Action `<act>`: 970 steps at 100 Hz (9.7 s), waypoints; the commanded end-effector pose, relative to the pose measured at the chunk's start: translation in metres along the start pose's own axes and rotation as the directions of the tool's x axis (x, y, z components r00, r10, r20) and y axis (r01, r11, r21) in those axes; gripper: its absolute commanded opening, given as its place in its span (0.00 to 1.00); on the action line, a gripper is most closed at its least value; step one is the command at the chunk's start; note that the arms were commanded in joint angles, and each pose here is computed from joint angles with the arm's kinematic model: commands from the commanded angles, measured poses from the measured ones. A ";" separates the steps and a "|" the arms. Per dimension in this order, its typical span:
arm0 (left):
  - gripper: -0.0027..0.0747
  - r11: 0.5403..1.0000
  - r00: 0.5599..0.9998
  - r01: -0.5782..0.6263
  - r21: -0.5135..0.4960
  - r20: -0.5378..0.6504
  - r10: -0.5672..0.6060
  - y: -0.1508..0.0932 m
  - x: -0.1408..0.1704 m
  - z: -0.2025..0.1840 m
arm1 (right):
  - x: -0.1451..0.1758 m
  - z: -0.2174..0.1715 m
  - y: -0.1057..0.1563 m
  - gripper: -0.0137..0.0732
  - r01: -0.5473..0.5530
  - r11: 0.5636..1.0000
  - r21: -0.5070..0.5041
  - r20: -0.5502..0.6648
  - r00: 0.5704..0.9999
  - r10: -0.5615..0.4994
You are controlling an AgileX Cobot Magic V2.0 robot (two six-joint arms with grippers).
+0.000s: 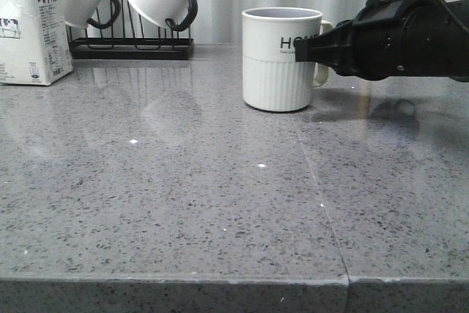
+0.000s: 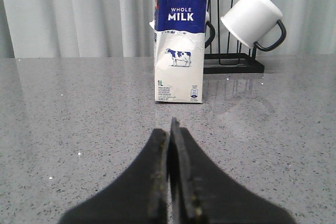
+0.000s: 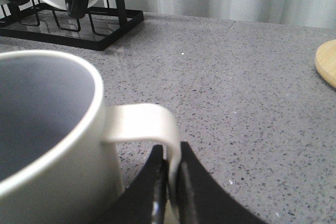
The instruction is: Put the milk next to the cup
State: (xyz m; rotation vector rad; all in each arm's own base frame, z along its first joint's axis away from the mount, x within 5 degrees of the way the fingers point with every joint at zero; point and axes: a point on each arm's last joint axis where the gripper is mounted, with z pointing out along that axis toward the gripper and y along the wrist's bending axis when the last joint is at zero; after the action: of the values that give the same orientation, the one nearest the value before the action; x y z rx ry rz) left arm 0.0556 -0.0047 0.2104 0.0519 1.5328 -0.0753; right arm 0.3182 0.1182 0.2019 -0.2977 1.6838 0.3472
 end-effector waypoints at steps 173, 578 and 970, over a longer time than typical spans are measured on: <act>0.01 1.000 0.998 -0.018 0.001 0.056 0.018 -0.001 -0.071 -0.003 | -0.015 -0.272 0.013 0.08 -0.032 0.997 0.071 0.111 0.994 0.024; 0.44 0.875 0.995 0.096 0.474 -0.039 -0.088 -0.175 -0.109 0.240 | -0.015 -0.272 0.013 0.08 -0.032 0.997 0.071 0.111 0.994 0.024; 0.01 0.999 0.999 -0.047 0.004 0.005 0.047 0.000 0.016 0.000 | -0.015 -0.272 0.013 0.08 -0.032 0.997 0.071 0.109 0.994 0.024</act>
State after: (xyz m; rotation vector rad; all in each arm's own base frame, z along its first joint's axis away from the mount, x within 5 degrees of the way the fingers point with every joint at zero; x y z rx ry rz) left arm 0.0555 -0.0054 0.2073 0.0991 1.5648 -0.0459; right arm 0.0670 0.0219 0.2361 -0.1972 1.6867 0.3061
